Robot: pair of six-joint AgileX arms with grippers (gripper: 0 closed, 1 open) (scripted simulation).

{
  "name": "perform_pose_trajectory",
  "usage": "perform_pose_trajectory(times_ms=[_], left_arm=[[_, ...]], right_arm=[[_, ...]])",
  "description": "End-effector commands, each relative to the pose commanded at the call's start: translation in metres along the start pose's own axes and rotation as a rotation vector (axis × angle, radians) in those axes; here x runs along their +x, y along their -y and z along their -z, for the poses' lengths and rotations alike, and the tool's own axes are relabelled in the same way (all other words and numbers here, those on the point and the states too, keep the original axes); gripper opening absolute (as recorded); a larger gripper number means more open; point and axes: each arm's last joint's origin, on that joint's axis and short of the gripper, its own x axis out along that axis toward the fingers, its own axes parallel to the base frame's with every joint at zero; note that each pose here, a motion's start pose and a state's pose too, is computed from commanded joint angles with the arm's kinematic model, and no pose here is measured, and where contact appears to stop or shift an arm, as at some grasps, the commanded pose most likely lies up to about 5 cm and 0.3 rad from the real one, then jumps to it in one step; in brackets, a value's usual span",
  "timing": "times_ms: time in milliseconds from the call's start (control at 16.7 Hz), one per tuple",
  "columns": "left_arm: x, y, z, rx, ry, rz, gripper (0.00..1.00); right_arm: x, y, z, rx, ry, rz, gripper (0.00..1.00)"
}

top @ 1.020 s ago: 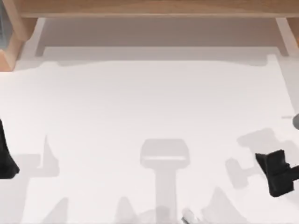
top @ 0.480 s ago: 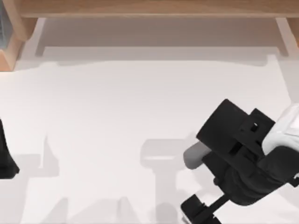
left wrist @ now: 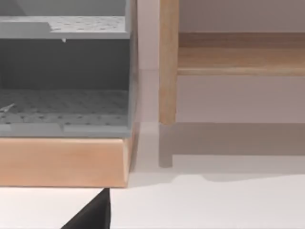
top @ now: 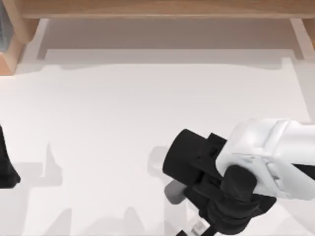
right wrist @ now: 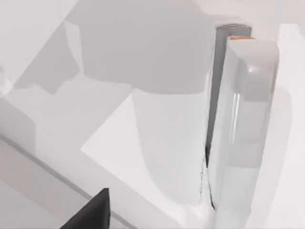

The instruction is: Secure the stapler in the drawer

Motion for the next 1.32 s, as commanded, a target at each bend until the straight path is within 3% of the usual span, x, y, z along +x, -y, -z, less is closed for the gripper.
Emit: perform_pose_trajectory(times_ms=[1020, 1320], left_arm=[[0.0, 0.0, 0.0, 0.0, 0.0, 0.0, 1.0], [0.0, 0.0, 0.0, 0.0, 0.0, 0.0, 1.0]], right_arm=[[0.05, 0.0, 0.0, 0.0, 0.0, 0.0, 1.0], [0.05, 0.0, 0.0, 0.0, 0.0, 0.0, 0.62]])
